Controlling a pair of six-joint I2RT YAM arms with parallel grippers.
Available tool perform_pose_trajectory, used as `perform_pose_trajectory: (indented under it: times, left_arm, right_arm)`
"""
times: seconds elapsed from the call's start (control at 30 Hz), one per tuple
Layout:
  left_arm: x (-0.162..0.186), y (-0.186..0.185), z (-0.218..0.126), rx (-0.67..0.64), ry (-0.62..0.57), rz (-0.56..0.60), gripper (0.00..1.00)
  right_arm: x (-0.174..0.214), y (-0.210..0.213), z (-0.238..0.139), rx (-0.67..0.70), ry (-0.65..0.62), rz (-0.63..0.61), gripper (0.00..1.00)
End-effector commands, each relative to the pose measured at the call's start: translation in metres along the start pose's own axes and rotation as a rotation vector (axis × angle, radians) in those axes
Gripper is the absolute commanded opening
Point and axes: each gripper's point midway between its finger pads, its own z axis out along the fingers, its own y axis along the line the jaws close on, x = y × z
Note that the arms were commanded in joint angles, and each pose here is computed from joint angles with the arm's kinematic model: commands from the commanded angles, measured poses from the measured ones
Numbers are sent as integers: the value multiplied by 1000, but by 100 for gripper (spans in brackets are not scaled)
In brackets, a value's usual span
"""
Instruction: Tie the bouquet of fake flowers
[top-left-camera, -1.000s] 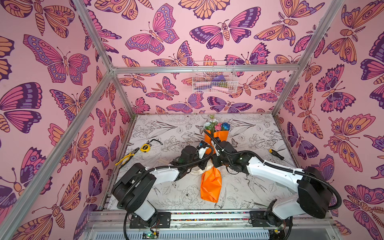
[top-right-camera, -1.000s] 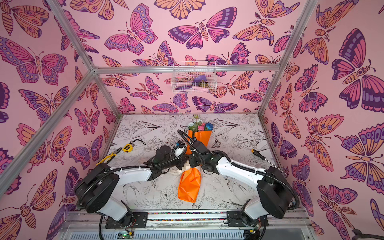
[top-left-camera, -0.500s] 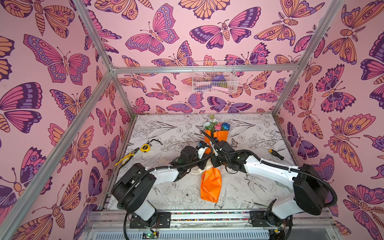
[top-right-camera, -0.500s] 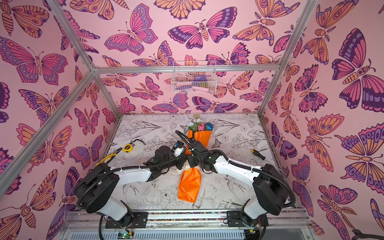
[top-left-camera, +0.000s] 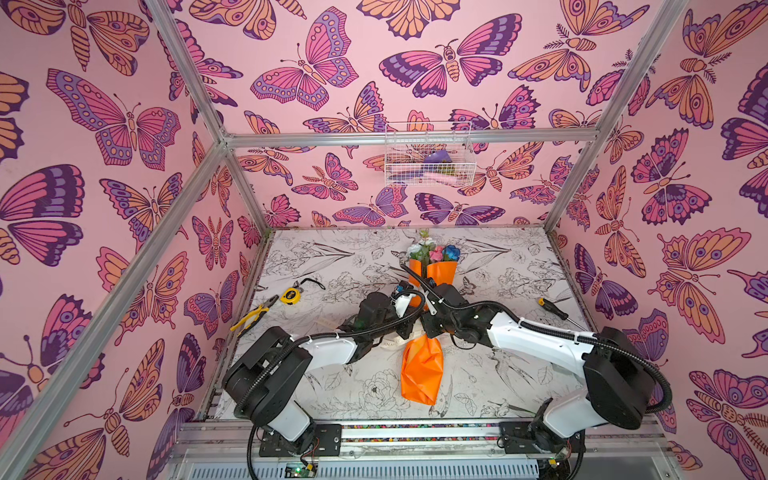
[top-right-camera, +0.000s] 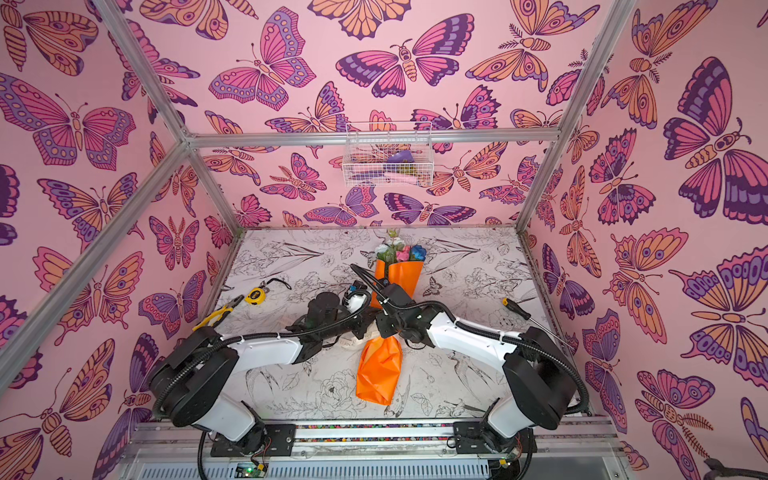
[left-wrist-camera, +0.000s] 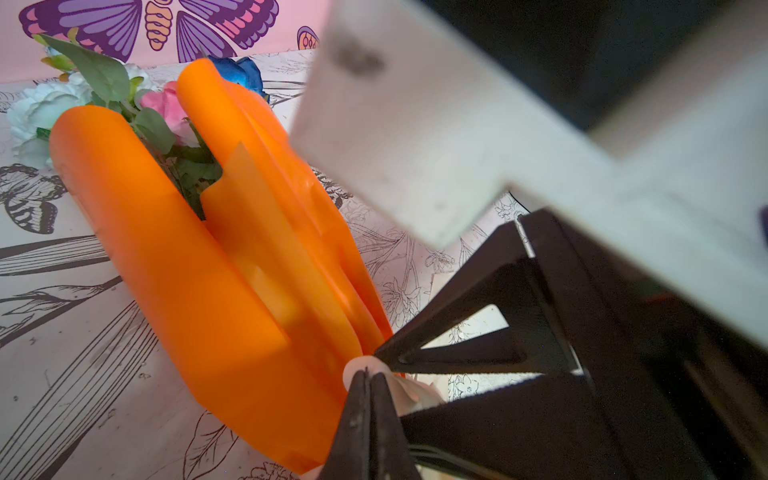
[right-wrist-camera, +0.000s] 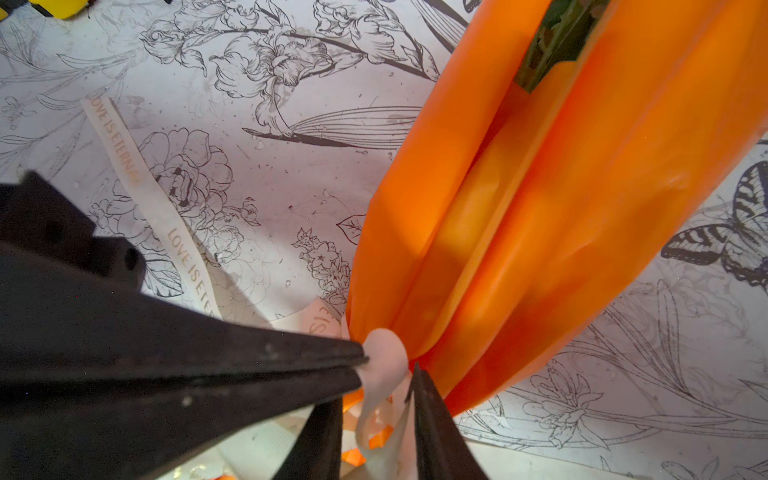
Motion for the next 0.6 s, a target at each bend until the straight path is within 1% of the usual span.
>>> perform_pose_trajectory:
  times: [0.0, 0.1, 0.27, 0.4, 0.43, 0.47, 0.5, 0.57]
  left_arm:
    - [7, -19, -3, 96, 19, -20, 0]
    - [9, -22, -3, 125, 35, -32, 0]
    - [15, -23, -3, 143, 56, -79, 0]
    - [14, -14, -8, 116, 39, -152, 17]
    - [12, -11, -11, 105, 27, -168, 25]
    - [10, -7, -15, 91, 13, -185, 35]
    - [9, -4, -20, 72, 1, -198, 43]
    - [11, 2, -30, 32, -12, -214, 51]
  right_arm:
    - [-25, -3, 1, 22, -89, -6, 30]
    - [-28, -6, 2, 41, -108, 6, 24]
    - [-33, -6, 2, 31, -158, 40, 15]
    - [-32, -4, 4, 12, -172, 72, 9]
    - [-31, -4, 4, 10, -172, 81, 7]
    - [-30, -4, 5, 8, -170, 92, 6]
    - [-28, -4, 6, 6, -167, 99, 6]
    - [-25, -4, 6, 1, -165, 121, 5]
